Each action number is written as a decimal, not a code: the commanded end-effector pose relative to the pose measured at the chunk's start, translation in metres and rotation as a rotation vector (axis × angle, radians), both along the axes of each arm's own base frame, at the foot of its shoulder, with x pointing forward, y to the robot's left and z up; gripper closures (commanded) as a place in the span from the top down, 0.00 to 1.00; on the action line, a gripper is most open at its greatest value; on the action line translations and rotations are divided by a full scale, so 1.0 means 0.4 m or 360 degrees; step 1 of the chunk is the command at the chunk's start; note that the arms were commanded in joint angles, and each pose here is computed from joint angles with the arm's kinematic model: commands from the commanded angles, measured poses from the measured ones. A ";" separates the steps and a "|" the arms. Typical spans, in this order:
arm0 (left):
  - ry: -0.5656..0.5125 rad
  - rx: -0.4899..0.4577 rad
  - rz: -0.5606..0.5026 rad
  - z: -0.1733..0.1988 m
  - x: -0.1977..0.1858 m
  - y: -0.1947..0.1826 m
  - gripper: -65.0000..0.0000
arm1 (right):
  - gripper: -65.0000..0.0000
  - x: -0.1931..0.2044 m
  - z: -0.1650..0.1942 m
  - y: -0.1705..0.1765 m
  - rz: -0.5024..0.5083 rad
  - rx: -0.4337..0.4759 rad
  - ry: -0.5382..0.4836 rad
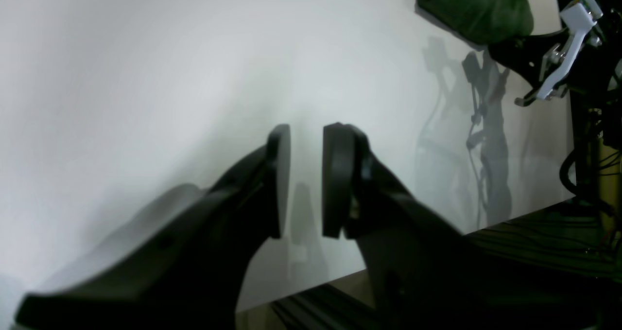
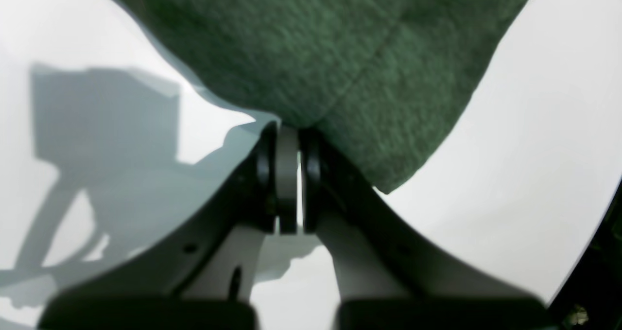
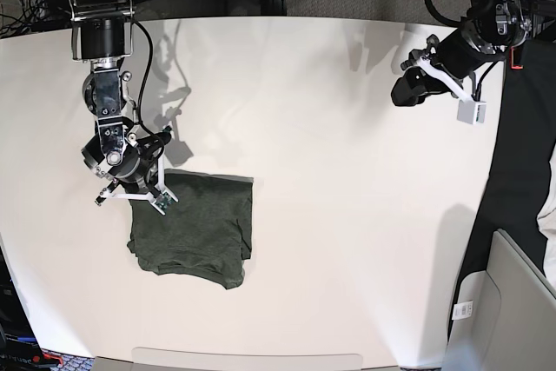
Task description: Fold the T-shirt properly
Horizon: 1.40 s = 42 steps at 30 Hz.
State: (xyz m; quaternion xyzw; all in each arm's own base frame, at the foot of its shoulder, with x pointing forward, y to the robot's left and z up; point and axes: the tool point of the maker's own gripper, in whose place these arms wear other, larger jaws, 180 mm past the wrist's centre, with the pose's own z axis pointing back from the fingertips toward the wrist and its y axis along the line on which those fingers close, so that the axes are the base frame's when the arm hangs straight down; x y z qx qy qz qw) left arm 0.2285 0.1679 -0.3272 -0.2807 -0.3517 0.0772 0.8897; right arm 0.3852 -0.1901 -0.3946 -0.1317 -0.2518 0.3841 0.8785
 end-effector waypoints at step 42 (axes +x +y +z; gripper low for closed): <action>0.0386 0.0280 0.0440 -0.033 -0.319 0.249 0.18 | 0.00 -0.588 -0.039 0.071 -0.0061 0.0012 0.0331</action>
